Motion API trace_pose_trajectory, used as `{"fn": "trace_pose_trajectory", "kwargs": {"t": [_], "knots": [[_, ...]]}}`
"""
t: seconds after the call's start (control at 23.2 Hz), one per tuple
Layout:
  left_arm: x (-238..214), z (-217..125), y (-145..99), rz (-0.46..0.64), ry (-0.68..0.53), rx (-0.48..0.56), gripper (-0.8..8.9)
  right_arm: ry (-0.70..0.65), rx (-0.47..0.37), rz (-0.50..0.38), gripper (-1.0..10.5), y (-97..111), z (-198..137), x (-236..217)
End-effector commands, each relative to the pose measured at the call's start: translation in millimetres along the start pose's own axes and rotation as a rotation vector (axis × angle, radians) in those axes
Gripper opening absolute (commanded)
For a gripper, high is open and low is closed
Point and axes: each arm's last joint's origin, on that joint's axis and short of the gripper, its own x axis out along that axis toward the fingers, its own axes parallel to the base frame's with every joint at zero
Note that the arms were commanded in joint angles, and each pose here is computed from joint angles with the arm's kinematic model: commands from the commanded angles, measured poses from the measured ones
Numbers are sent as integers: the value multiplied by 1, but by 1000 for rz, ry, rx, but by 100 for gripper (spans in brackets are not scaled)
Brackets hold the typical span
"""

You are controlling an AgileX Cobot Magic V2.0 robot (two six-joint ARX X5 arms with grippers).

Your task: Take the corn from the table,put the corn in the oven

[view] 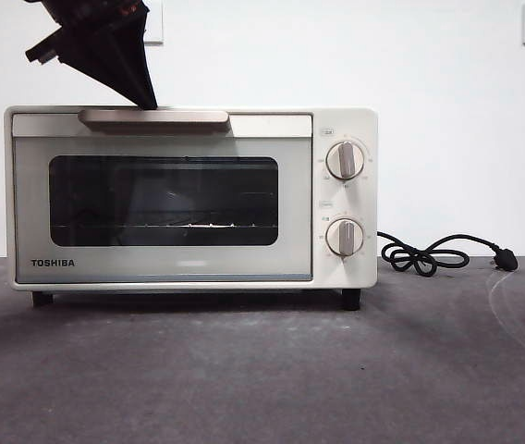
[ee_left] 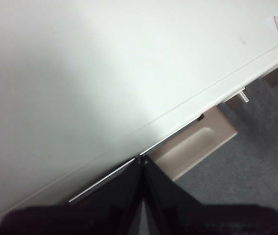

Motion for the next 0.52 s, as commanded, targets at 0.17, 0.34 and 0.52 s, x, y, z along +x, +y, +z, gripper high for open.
{"fn": "trace_pose_trajectory", "kwargs": {"t": [0.17, 0.34, 0.52], "knots": [[6, -2, 0, -1, 36, 7, -6, -7, 9, 2, -12, 0, 1, -2], [7, -6, -1, -5, 81, 3, -6, -8, 8, 2, -12, 1, 1, -2], [7, -12, -2, -8, 142, 10, -6, -8, 8, 2, -12, 0, 1, -2]]}}
